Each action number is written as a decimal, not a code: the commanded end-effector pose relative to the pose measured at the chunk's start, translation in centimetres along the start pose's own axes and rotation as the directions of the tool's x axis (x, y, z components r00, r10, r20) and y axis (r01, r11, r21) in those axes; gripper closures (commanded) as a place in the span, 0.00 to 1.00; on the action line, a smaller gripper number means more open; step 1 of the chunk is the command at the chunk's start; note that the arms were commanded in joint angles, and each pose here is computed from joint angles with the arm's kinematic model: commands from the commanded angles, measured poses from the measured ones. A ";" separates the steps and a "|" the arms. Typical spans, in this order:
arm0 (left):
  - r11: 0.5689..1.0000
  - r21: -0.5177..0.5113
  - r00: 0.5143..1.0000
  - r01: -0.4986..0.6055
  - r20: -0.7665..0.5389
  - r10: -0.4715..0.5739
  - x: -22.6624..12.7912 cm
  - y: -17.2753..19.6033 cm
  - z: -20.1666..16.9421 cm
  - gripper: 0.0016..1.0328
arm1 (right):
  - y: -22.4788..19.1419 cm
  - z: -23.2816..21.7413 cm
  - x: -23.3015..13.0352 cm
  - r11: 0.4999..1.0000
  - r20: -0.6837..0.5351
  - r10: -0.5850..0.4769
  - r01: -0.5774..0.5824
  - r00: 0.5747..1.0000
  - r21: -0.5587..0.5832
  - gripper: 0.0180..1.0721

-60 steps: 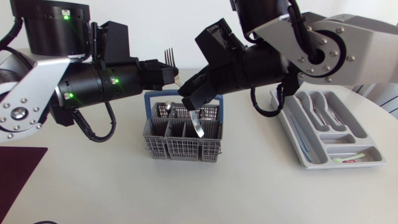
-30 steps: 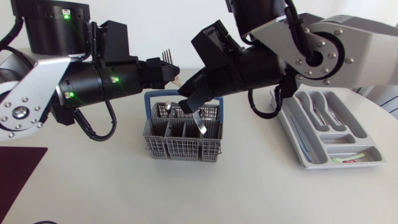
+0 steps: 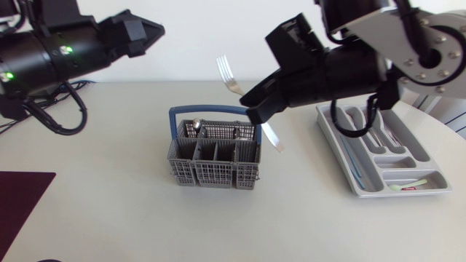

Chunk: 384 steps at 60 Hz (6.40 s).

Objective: Sort the cutlery from the basket into the organizer compartments.

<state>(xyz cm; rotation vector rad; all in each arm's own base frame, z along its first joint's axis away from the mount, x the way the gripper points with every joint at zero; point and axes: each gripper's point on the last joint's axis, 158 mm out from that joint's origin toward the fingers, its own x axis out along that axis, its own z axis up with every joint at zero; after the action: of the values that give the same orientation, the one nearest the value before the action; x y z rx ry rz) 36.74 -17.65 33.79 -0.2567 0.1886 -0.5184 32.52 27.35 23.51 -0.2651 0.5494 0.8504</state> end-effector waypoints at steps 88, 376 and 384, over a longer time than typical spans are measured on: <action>0.938 0.335 0.888 -0.087 -0.400 0.225 -0.4 8.8 -15.5 0.42 | -43.8 -28.5 -9.3 0.682 -0.393 -0.470 0.608 0.790 0.406 0.95; 0.924 0.308 0.815 0.226 -0.580 -0.006 10.4 8.9 -25.8 0.97 | -3.5 -18.8 3.6 0.931 -0.307 0.220 -0.105 0.926 0.348 0.95; 0.930 0.310 0.819 0.196 -0.573 0.018 9.7 10.1 -24.8 0.97 | -4.1 -18.4 3.0 0.940 -0.296 0.191 -0.088 0.936 0.330 0.95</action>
<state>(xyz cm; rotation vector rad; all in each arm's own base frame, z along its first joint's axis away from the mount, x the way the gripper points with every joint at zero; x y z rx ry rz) 43.10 -19.49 5.39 0.2894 0.6669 -0.7192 31.49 19.15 6.61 -0.0609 1.0131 0.8452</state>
